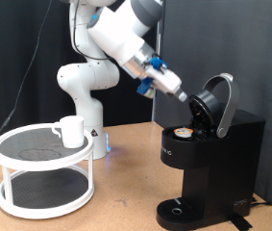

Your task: Make a cup of coffee with the keurig machine

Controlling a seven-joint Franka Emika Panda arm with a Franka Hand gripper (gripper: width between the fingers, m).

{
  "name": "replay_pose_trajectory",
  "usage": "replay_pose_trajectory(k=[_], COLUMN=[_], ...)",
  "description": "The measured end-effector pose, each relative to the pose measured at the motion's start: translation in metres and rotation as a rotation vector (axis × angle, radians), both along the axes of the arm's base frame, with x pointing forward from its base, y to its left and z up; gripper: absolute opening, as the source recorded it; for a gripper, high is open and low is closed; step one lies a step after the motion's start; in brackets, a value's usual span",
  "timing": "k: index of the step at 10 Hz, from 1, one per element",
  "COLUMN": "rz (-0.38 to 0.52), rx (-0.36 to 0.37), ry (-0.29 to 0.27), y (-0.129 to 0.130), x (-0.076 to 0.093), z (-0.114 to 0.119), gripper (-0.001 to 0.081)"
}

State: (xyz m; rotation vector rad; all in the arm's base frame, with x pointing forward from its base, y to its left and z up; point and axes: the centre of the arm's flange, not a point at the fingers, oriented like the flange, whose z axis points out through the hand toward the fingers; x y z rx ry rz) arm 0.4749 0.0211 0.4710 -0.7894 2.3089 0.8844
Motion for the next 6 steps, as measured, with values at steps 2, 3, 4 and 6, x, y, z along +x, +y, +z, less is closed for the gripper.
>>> replay_pose_trajectory(k=[2, 3, 4, 6], rz=[0.027, 0.04, 0.043, 0.034], rx=[0.026, 0.031, 0.033, 0.023], ry=[-0.005, -0.001, 0.001, 0.002], y=[0.002, 0.004, 0.004, 0.002], x=[0.005, 0.008, 0.01, 0.014], z=[0.028, 0.042, 0.056, 0.067], gripper=[0.0734, 0.0734, 0.0734, 0.0734])
